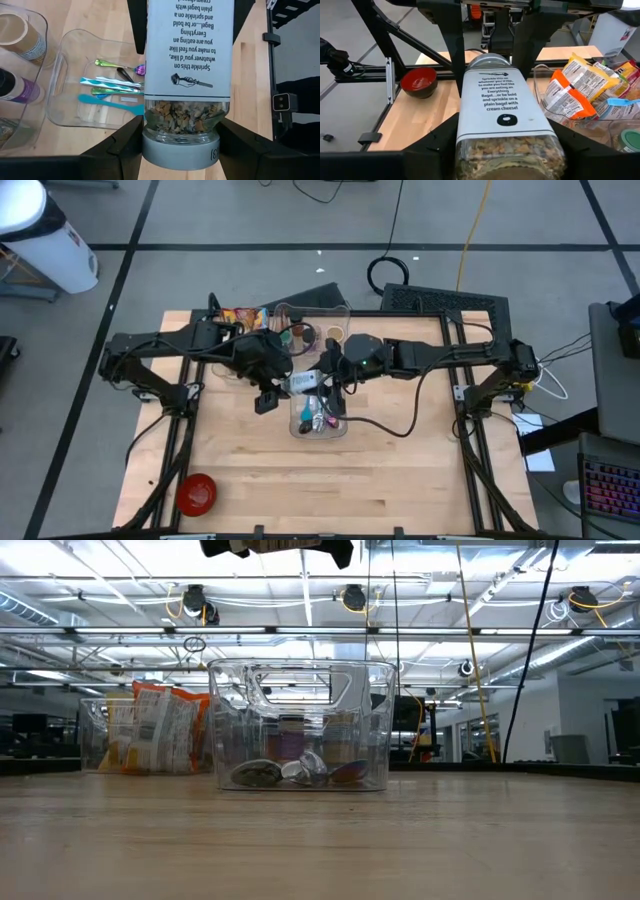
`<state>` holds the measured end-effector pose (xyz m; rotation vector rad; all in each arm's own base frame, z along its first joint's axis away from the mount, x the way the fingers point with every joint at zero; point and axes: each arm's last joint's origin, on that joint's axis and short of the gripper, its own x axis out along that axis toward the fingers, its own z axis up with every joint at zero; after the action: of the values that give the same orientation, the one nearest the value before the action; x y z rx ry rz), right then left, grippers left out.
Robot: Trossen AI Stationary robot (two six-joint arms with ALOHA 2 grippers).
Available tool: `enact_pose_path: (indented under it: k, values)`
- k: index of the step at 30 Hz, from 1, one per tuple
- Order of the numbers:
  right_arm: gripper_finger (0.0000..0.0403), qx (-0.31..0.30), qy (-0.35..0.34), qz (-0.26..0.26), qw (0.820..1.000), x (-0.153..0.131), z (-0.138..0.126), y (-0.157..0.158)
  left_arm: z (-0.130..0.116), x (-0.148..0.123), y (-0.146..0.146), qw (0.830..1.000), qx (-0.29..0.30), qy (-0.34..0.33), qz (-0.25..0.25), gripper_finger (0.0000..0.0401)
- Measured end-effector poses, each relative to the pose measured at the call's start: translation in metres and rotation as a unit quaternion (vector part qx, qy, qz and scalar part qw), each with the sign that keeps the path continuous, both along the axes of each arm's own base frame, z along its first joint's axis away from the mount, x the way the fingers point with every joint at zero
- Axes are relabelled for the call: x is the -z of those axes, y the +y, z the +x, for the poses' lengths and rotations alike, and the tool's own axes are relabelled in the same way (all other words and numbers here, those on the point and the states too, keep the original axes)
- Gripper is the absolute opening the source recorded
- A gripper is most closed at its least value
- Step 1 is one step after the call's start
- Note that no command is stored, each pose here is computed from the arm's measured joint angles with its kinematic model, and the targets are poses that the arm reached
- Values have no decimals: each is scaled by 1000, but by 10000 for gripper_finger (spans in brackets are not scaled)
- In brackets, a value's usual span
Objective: Pick & Place Food Item
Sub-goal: Put the white seasoning bottle into the top right transparent bin
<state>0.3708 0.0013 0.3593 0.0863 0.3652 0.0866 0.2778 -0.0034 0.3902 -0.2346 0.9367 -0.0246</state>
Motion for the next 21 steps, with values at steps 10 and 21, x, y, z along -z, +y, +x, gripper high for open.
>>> enact_pose_path:
  k: [10, 21]
  values:
    - [191, 25, -7, -9, 1000, -3, -2, -7, -5, -5, 15, 1000, -22, -12, -2, 355]
    - [191, 70, -74, -18, 995, -26, -12, -25, -58, -52, 46, 983, -111, -149, 2, 379]
